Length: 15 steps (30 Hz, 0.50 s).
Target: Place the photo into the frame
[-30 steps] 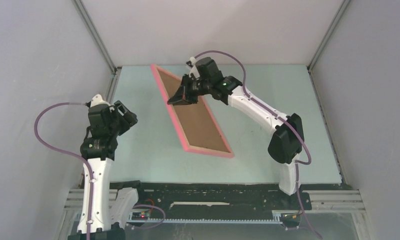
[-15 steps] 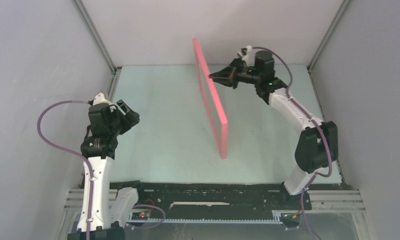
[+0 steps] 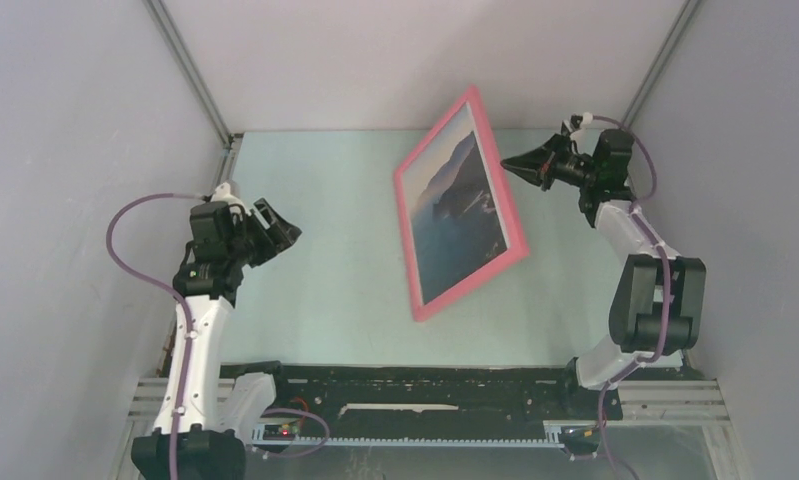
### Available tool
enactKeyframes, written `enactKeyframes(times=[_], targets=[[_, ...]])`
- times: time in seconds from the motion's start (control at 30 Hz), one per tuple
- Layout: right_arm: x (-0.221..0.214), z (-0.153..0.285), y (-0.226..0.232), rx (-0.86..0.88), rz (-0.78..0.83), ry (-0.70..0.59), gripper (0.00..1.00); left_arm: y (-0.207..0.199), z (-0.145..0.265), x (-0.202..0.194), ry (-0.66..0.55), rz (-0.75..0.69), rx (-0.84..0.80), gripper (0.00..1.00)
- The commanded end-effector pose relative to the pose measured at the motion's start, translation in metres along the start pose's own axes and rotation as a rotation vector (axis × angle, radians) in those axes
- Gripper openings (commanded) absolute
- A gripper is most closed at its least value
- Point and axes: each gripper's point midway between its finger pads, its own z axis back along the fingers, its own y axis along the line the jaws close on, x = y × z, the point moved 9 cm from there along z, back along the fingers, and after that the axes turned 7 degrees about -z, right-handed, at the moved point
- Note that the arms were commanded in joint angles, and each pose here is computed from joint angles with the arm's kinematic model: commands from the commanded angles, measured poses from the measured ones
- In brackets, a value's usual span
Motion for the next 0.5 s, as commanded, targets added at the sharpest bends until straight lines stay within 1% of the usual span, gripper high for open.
enactKeyframes(times=[0.0, 0.23, 0.37, 0.47], targets=[[-0.021, -0.006, -0.063, -0.071, -0.062, 0.176, 0.00, -0.006, -0.006, -0.006, 0.013, -0.028, -0.074, 0.74], [-0.027, -0.009, -0.124, -0.118, -0.121, 0.157, 0.00, -0.006, -0.016, -0.017, 0.050, -0.037, -0.074, 0.74], [-0.027, -0.011, -0.153, -0.109, -0.166, 0.154, 0.00, -0.003, -0.020, -0.020, 0.072, -0.043, -0.063, 0.74], [-0.028, -0.012, -0.165, -0.074, -0.173, 0.148, 0.00, -0.001, -0.022, -0.024, 0.077, -0.040, -0.057, 0.74]])
